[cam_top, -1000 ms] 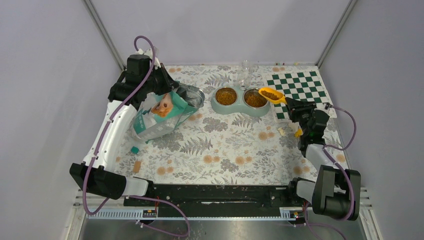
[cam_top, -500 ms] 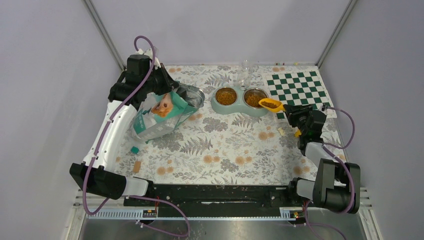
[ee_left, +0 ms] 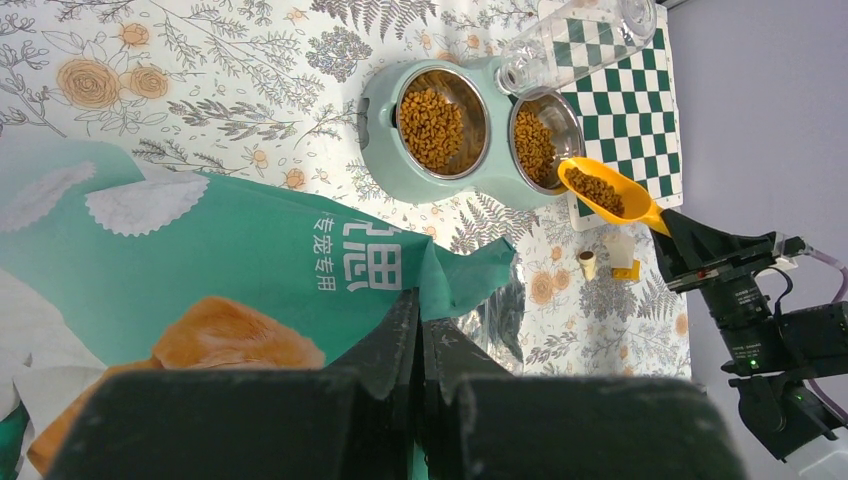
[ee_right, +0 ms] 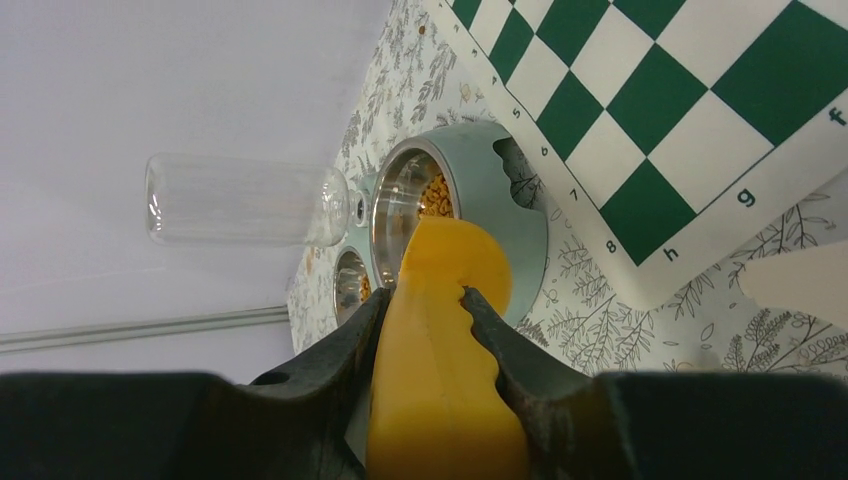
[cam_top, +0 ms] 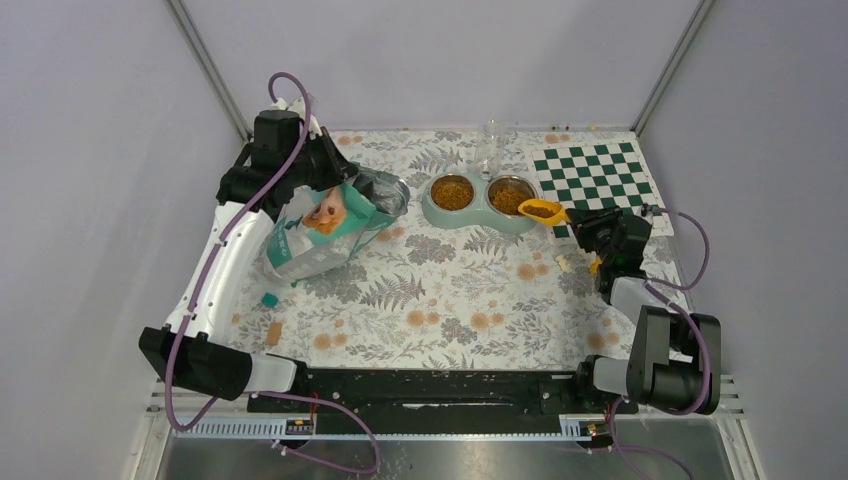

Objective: Serve the pet food

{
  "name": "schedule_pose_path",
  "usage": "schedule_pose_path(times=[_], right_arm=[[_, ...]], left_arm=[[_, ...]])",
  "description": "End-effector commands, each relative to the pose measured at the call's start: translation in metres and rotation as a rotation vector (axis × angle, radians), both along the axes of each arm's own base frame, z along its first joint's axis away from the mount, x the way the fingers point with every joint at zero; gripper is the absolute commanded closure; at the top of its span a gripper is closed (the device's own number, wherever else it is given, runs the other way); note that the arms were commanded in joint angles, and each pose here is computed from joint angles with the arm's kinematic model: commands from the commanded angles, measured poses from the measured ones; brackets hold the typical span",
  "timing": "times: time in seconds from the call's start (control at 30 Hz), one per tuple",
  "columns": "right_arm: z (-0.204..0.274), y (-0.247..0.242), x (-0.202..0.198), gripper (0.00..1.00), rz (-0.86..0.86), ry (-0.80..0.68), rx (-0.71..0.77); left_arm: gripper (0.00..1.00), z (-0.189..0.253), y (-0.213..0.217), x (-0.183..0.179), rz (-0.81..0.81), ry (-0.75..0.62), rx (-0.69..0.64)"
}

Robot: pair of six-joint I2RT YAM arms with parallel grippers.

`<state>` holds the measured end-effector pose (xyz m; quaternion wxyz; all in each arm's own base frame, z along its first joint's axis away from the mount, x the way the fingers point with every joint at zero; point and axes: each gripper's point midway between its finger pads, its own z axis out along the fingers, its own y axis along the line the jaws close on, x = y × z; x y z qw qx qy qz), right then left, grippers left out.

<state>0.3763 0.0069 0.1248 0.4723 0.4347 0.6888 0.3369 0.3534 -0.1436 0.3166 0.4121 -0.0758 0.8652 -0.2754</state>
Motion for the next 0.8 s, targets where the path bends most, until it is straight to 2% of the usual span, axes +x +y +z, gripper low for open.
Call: schedule_pose_path(times=[0.0, 0.2, 0.5, 0.77], right_arm=[[0.026, -0.006, 0.017, 1.00, 0.013, -0.070, -0.072], [0.039, -0.005, 0.025, 1.00, 0.056, -0.058, -0.145], [0.056, 0.014, 0.034, 1.00, 0.145, 0.025, -0.373], [0.072, 0.013, 0.034, 1.00, 0.103, 0.114, -0.566]], left_arm=[[1.00, 0.058, -0.003, 0.003, -0.011, -0.208, -0.058], [1.00, 0.058, -0.003, 0.003, -0.010, -0.206, -0.058], [1.00, 0.057, -0.001, 0.001, -0.004, -0.205, -0.048], [1.00, 0.056, 0.001, -0.001, -0.001, -0.205, -0.042]])
